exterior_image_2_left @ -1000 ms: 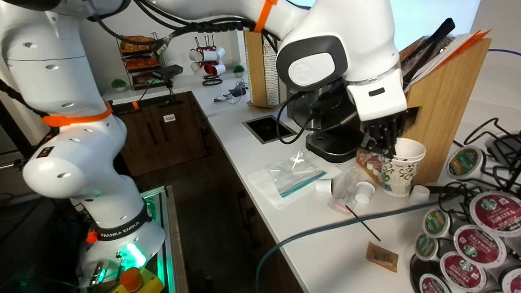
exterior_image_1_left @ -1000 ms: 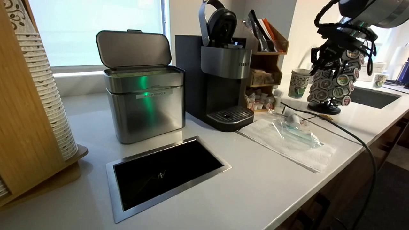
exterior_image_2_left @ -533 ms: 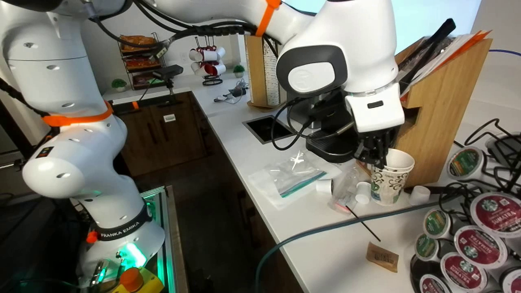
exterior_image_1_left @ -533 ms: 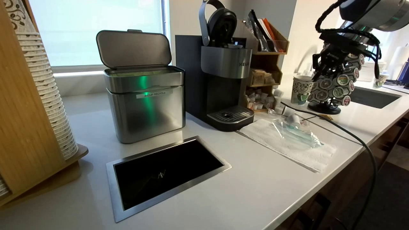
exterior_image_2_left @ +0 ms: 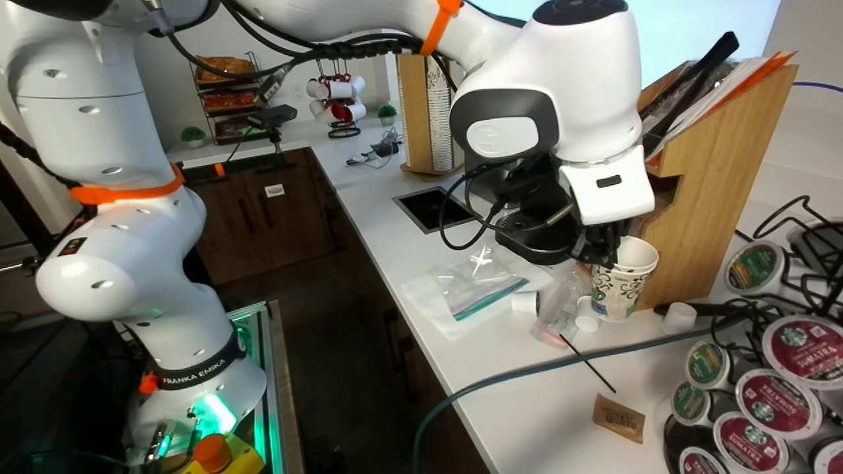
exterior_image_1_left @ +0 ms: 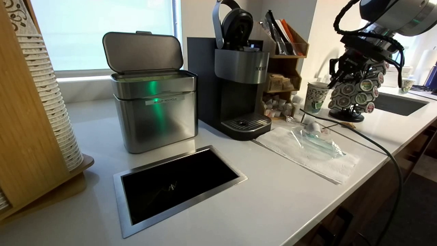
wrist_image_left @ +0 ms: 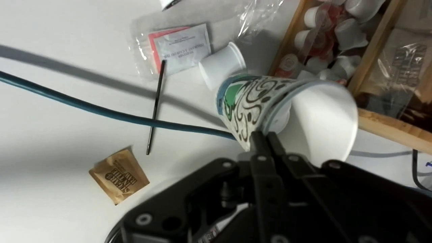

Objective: Unstack the cups on the table

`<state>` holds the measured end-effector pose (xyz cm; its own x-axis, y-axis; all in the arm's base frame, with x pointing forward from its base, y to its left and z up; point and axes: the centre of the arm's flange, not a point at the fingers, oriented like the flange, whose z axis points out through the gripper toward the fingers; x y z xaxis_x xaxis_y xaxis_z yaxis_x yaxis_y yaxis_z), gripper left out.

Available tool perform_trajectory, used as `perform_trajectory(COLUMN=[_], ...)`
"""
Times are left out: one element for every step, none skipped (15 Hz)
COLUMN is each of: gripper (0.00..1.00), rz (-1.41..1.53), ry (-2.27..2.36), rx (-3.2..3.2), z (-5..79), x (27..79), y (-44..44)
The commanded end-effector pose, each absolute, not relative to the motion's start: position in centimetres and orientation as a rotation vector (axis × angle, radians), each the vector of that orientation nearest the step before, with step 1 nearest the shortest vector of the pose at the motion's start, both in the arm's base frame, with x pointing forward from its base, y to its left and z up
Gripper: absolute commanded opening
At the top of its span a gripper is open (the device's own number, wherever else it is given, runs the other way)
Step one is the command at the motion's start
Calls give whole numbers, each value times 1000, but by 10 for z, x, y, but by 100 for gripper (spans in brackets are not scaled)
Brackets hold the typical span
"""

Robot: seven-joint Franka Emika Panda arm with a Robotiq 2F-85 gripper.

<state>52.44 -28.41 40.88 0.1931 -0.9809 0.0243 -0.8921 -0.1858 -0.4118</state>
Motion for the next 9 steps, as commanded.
perform_trajectory(gripper=[1,1,1,1,1,1,1,1,1], rz=[-421,-524,-532,-562,-594,-621,-560,-557,-494], ry=[1798,1903,1894,1914,1922,1932,1846,1824,1717], rx=[-2175,-2163,-2177,-2161,-2162,-2152,-2170,-2157,-2148], z=[404,401,401,401,402,401,403,403,407], x=[529,529,528,528,527,529,528,528,527], y=[-293,-294,-297,-299,-301,-302,-302,-299,-298])
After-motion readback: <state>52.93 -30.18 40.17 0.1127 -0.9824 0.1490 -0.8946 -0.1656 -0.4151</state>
